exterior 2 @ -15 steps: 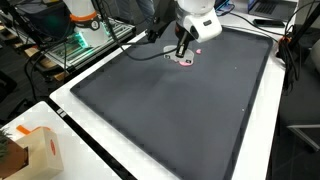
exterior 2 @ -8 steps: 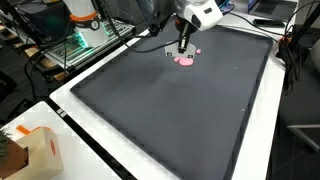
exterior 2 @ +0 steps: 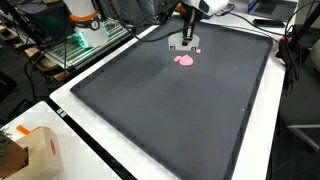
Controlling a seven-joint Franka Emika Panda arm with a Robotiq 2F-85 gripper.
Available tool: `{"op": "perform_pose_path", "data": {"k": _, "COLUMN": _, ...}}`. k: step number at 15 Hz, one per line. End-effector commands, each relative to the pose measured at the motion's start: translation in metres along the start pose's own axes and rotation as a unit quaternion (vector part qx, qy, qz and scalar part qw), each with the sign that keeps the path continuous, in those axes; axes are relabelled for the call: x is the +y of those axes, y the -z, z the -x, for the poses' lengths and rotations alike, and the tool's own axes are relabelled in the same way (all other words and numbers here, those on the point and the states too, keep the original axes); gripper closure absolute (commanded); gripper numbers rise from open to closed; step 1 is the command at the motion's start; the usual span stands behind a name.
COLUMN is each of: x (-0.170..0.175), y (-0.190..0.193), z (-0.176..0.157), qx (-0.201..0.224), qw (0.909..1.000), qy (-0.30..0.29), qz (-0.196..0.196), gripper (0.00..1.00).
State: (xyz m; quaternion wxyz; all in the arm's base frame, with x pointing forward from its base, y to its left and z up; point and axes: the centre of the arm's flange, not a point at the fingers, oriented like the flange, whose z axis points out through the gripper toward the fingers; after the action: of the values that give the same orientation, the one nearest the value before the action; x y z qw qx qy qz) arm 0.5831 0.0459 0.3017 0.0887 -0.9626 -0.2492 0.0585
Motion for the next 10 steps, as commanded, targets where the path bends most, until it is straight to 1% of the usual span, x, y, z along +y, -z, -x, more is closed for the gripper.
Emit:
{"op": "perform_pose_path", "data": {"k": 1, "x": -0.024, "y": 0.002, "z": -0.002, "qx": -0.008, "qw": 0.9997, "qy": 0.012, "qz": 0.022, "gripper": 0.99}}
{"op": "perform_pose_path", "data": {"k": 7, "x": -0.06, "y": -0.001, "z": -0.031, "qx": -0.027, "qw": 0.9982, "qy": 0.025, "qz": 0.046, "gripper": 0.99}}
{"op": "perform_pose_path", "data": {"k": 10, "x": -0.083, "y": -0.003, "z": -0.049, "qx": -0.038, "qw": 0.9971, "qy": 0.025, "qz": 0.061, "gripper": 0.99}}
